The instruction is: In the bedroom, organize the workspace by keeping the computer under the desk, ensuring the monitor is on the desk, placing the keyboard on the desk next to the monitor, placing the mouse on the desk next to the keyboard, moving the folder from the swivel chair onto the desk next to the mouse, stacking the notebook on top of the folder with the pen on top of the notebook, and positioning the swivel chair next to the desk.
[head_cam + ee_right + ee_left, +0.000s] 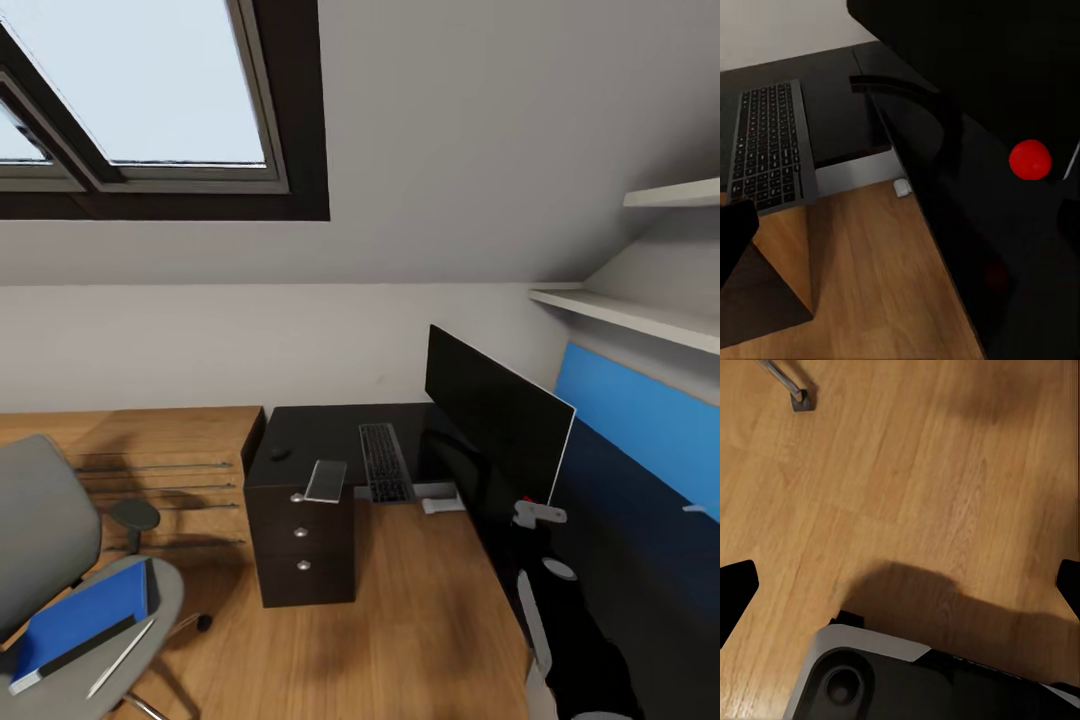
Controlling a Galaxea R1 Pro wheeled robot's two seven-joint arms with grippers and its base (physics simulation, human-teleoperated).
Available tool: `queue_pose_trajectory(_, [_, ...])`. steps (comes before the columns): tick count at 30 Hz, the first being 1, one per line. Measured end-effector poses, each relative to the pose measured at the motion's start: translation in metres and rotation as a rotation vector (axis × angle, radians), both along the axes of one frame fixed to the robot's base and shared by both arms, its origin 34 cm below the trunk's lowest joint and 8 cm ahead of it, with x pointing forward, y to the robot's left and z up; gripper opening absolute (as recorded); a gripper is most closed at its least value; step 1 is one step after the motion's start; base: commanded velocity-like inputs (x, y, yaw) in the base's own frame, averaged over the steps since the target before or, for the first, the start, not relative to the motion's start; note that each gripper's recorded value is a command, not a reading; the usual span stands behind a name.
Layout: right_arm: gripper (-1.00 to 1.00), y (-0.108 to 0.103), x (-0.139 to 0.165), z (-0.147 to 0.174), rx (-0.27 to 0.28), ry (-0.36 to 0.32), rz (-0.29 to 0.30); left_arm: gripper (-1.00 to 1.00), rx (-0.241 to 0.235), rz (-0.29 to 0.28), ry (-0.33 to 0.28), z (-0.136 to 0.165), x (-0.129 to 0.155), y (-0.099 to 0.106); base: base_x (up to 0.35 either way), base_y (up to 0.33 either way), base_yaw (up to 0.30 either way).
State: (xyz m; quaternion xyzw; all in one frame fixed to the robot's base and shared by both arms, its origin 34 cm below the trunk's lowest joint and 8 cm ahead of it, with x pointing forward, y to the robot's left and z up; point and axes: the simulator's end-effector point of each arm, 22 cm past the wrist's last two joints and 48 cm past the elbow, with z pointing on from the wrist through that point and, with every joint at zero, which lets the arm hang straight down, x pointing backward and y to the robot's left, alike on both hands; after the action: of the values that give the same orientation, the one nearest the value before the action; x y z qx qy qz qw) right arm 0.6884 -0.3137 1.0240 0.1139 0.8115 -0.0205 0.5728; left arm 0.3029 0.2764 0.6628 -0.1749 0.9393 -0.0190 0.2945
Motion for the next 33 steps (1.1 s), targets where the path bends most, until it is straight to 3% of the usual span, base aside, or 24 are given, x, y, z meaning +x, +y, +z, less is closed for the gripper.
queue_pose_trajectory(2, [1.00,0.001,0.001,0.010,0.000,-0.022,0.010,1.00,0.000,0.000,0.000,0.000,0.000,0.000,0.032,-0.074,0.000])
queue_pose_trajectory(8, [1.00,-0.002,-0.009,-0.013,-0.006,0.003,0.016,1.00,-0.003,0.008,-0.006,0.001,0.002,-0.003,0.000,0.000,0.000])
queue_pose_trajectory(15, [1.00,0.006,-0.012,-0.013,0.046,-0.001,0.015,1.00,-0.008,0.006,-0.012,0.002,0.004,-0.009,0.000,0.000,0.000])
queue_pose_trajectory(23, [1.00,0.010,-0.013,-0.006,0.031,0.002,0.009,1.00,-0.007,0.002,-0.017,0.002,0.005,-0.009,0.000,0.000,0.000])
queue_pose_trajectory(33, [1.00,0.008,-0.010,0.006,0.017,-0.050,0.000,1.00,-0.007,-0.001,-0.020,0.003,0.005,-0.010,0.056,0.000,0.000])
